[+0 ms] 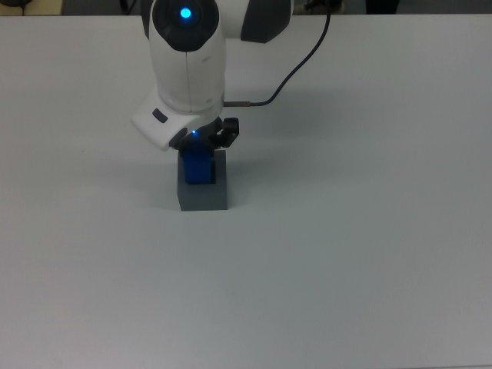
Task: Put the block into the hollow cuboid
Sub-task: 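Lower the blue block into the grey cube's opening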
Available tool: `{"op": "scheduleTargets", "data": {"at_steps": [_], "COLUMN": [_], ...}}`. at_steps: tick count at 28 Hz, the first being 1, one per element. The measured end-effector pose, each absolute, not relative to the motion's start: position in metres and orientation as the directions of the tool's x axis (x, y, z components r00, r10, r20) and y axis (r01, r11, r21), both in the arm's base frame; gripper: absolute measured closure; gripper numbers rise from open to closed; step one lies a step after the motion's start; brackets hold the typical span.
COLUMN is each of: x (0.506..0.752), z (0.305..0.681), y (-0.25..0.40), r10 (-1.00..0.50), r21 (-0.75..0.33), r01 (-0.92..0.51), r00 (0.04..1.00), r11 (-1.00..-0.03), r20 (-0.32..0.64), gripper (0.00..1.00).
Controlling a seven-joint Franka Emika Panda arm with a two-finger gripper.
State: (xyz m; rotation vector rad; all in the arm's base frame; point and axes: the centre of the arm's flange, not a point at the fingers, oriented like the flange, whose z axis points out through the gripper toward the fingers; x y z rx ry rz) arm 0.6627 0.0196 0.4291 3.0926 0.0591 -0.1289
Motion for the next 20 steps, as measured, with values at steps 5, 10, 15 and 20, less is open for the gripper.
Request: {"op": "scheduleTargets", "data": {"at_steps": [5,10,15,20], "x": [0.6607,0.6597,0.6587,0.6553], "z": [0.4290,0.4289,0.4290,0.4284], "y": [0.0206,0.0207,0.0189,0.0152], "r10": [0.032,0.031,0.018,0.004], "r21": [0.032,0.030,0.013,-0.004], "r01": [0.035,0.034,0.019,0.004], "r00": [0.995,0.994,0.993,0.990], "r11": [-0.999,-0.999,-1.000,-1.000], "r20": [-0.098,-0.106,-0.112,-0.138], "gripper": [0.49,0.49,0.49,0.49]}}
